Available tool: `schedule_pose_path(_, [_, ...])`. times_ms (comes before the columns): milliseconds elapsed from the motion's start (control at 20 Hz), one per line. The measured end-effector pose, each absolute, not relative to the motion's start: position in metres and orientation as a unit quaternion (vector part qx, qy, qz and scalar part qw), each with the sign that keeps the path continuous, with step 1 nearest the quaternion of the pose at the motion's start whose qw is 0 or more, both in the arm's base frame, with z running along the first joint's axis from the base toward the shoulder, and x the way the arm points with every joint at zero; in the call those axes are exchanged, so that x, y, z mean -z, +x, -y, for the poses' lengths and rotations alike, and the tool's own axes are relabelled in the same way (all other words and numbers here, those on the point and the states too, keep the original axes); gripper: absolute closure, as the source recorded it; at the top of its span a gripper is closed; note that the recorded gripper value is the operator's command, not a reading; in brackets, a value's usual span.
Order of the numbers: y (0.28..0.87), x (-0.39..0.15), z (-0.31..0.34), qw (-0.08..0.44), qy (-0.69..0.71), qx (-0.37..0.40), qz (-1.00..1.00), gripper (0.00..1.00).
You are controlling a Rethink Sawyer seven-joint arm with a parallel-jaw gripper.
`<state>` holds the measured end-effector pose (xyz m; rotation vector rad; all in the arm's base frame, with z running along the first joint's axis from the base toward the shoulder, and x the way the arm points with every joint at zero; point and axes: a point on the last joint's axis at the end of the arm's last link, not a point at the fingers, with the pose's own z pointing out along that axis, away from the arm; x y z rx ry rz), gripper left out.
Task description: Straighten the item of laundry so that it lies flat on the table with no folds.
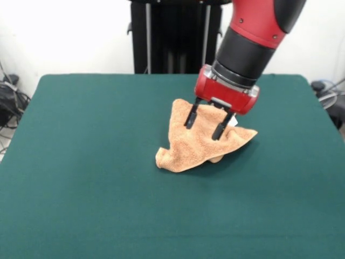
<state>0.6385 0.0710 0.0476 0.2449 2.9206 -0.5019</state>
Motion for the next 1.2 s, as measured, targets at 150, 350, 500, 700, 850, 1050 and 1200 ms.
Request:
schedule_pose_path(150, [0.641, -0.049, -0.078, 0.087, 0.084, 0.171, -0.978, 0.00])
schedule_pose_path(350, [0.643, -0.047, -0.087, 0.092, 0.091, 0.169, -0.977, 0.00])
schedule_pose_path(500, [0.644, -0.042, -0.094, 0.093, 0.106, 0.165, -0.976, 0.00])
schedule_pose_path(700, [0.642, -0.036, -0.096, 0.092, 0.119, 0.164, -0.975, 0.00])
schedule_pose_path(850, [0.641, -0.032, -0.096, 0.090, 0.127, 0.164, -0.974, 0.00])
schedule_pose_path(1050, [0.637, -0.025, -0.094, 0.085, 0.131, 0.166, -0.974, 0.00])
schedule_pose_path(1200, [0.635, -0.021, -0.091, 0.081, 0.134, 0.167, -0.973, 0.00])
